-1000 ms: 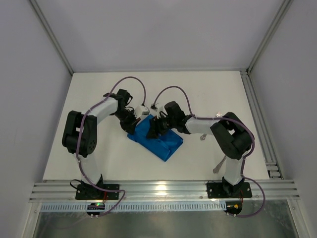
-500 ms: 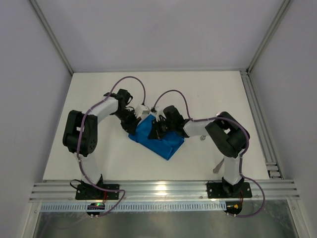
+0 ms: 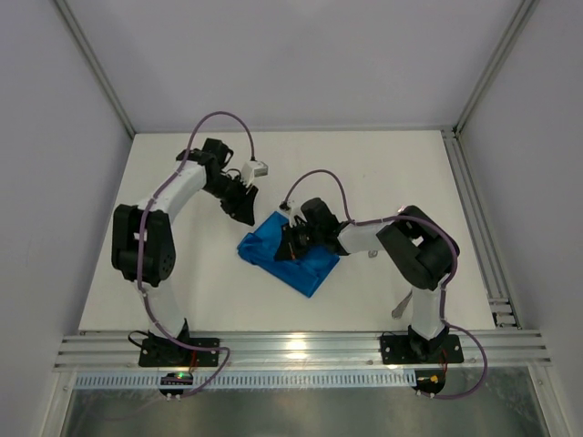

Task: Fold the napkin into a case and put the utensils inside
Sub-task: Fold the lower triangle-folded napkin at the center of the board.

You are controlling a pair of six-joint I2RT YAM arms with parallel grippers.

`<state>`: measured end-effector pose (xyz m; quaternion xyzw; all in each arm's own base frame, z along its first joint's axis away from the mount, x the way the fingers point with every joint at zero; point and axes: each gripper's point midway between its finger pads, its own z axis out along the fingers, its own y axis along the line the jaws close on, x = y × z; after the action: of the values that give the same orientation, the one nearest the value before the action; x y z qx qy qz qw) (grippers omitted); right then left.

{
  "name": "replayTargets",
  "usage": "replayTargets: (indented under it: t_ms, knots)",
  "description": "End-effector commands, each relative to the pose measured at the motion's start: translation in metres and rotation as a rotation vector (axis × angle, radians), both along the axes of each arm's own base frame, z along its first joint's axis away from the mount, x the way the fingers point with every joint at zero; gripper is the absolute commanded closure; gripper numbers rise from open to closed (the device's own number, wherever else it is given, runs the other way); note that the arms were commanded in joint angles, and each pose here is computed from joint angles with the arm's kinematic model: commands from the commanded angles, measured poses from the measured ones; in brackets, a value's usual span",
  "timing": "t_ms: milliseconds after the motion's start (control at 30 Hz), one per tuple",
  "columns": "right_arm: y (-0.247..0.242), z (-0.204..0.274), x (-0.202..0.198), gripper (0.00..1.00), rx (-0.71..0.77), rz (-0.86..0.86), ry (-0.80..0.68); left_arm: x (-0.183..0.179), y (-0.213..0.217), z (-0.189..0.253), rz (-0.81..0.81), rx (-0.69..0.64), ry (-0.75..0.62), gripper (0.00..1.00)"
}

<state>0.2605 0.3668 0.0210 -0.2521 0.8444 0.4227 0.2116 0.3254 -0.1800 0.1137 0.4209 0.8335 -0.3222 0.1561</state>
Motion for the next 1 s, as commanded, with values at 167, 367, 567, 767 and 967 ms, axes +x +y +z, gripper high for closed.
replayTargets:
  t_ms: [167,367,567,767,967]
  knots:
    - [-0.002,0.007,-0.006,0.96,0.004,0.000,-0.003,0.046,-0.006,-0.055,0.192,0.187,-0.078,0.55]
    - [-0.003,0.007,-0.006,0.96,0.007,-0.002,-0.007,0.054,-0.019,-0.068,0.215,0.161,-0.091,0.52]
    - [-0.005,0.010,-0.006,0.96,0.002,-0.007,-0.014,0.036,-0.024,-0.095,0.190,0.204,-0.017,0.62]
    - [-0.007,0.020,-0.011,0.96,0.011,-0.003,-0.016,0.018,-0.013,-0.100,0.164,0.245,0.013,1.00]
    - [-0.012,0.016,-0.017,0.96,-0.013,0.001,0.021,-0.007,0.002,-0.102,0.139,0.275,0.020,1.00]
